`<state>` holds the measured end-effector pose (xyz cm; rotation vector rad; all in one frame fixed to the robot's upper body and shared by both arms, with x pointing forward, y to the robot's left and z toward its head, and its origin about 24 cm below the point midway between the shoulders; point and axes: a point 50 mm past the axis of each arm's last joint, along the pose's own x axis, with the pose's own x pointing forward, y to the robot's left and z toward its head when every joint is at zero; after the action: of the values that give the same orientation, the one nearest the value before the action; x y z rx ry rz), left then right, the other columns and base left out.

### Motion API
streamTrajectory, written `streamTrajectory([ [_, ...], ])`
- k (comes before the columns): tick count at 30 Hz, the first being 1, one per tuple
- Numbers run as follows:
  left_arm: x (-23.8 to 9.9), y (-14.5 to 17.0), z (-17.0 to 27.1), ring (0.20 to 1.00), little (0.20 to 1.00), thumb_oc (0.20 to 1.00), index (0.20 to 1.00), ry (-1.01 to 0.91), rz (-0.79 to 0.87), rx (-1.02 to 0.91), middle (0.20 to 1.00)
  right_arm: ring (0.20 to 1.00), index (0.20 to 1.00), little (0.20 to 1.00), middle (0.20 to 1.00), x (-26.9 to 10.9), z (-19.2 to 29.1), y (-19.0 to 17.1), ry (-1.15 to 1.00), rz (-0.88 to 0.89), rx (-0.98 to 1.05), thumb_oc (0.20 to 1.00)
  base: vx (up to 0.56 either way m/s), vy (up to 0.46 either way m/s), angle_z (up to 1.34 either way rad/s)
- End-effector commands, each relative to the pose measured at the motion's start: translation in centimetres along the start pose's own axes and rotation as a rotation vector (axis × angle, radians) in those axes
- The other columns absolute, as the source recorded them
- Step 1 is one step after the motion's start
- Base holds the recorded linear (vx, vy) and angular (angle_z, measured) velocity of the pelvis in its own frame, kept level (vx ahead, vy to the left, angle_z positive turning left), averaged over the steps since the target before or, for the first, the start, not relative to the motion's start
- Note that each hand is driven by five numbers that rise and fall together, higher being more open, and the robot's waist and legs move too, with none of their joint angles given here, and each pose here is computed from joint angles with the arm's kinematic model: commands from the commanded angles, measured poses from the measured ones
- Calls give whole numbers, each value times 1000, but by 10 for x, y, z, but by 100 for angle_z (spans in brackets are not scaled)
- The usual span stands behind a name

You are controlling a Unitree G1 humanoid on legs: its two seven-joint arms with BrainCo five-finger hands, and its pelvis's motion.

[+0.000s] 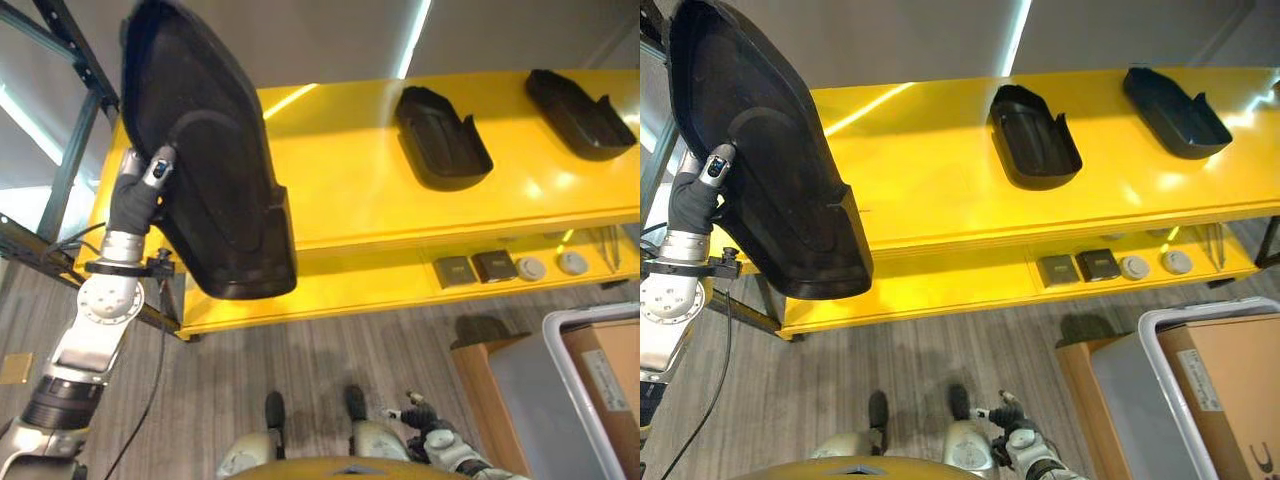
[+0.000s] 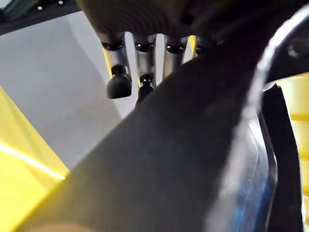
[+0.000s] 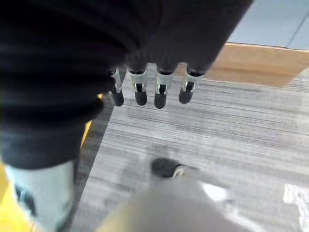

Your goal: Move parts from the plastic box to the shelf.

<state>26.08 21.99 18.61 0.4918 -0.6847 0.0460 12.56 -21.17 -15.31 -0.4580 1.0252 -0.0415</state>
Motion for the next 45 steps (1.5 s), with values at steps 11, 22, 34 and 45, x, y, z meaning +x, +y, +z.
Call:
streamTrajectory([
  [11, 53, 33, -8, 200, 200, 200, 200, -10, 175, 59, 200, 1000, 1000, 1000, 1000, 4, -2, -39, -7, -104, -42, 1000, 7, -67, 12],
  [22, 117, 135, -42, 200, 200, 200, 200, 357, 291, 352, 200, 1000, 1000, 1000, 1000, 10, 46, -33, -168, -37, -183, 1000, -44, -72, -13],
  [34, 121, 152, -50, 200, 200, 200, 200, 516, 195, 480, 200, 1000, 1000, 1000, 1000, 14, 66, -44, -213, -64, -169, 1000, -2, -23, -4],
  [45, 145, 147, -22, 200, 200, 200, 200, 400, 58, 739, 200, 1000, 1000, 1000, 1000, 13, 72, -41, -255, -49, -155, 1000, 4, 0, -2],
])
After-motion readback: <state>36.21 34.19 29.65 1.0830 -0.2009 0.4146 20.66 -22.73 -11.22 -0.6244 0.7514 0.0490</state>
